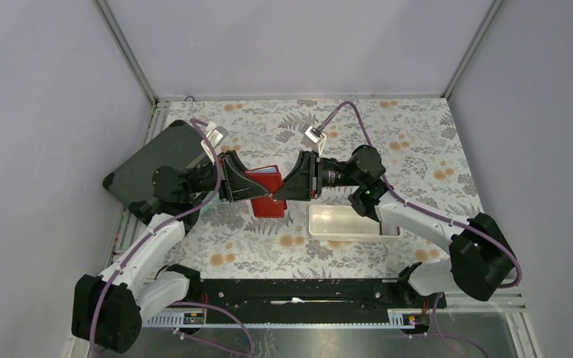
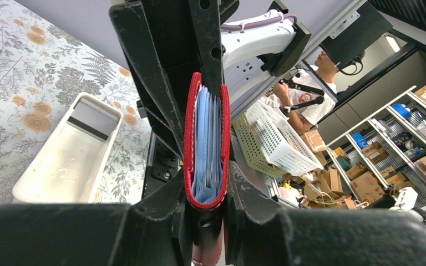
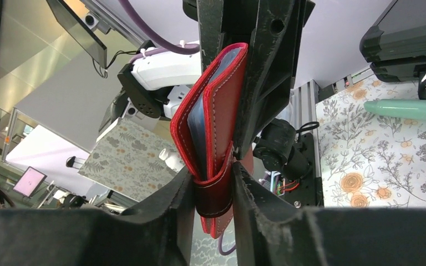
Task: Put the credit cards into the card holder
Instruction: Close the card holder at the center of the board.
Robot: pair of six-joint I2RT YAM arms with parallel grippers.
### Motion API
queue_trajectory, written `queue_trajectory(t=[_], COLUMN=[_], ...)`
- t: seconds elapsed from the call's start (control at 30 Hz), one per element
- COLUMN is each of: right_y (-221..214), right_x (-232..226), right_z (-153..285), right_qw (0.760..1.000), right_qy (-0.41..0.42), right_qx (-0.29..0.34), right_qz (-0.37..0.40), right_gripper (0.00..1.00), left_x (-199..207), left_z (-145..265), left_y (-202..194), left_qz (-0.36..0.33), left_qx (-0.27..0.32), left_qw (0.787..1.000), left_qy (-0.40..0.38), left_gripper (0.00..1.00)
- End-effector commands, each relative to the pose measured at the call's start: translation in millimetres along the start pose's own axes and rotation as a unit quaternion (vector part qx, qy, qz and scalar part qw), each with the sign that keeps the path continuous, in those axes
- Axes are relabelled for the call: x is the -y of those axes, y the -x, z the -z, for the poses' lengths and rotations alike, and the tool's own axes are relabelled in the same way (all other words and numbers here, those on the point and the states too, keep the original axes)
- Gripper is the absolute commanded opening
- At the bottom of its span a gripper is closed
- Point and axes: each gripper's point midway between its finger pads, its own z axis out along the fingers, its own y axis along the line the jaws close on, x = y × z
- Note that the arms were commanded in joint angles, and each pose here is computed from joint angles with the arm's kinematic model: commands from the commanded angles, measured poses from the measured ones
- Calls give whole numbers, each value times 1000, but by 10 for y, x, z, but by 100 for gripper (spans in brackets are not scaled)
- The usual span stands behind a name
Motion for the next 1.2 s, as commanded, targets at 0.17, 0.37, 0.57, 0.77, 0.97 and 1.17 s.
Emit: queue_trajectory(t=[0.17,0.37,0.57,0.77,0.97,1.17], right_y=[145,145,134,133,217,233], right_x=[-173,-144,-141,-129,-102,-136], right_z=[-92,-95,-87,-80,-86,-109], right_qw=[999,999,999,999,999,998], right_qy=[31,26,19,15,2,7], right_qx=[19,20,18,20,45,56], right_qz=[26,23,25,24,27,33], right_gripper=[8,0,0,0,12,27], left_x=[-27,-211,-258,-220,-210,-223], left_z=[18,121,176,176,172,172], left_y=[124,179,240,252,251,248], left_qz=[-54,-70,-78,-77,-75,-71], left_qx=[26,40,56,62,70,72], left_qw=[998,991,987,988,989,989], left_qy=[31,109,132,119,110,110], left_gripper=[42,72,63,29,0,0])
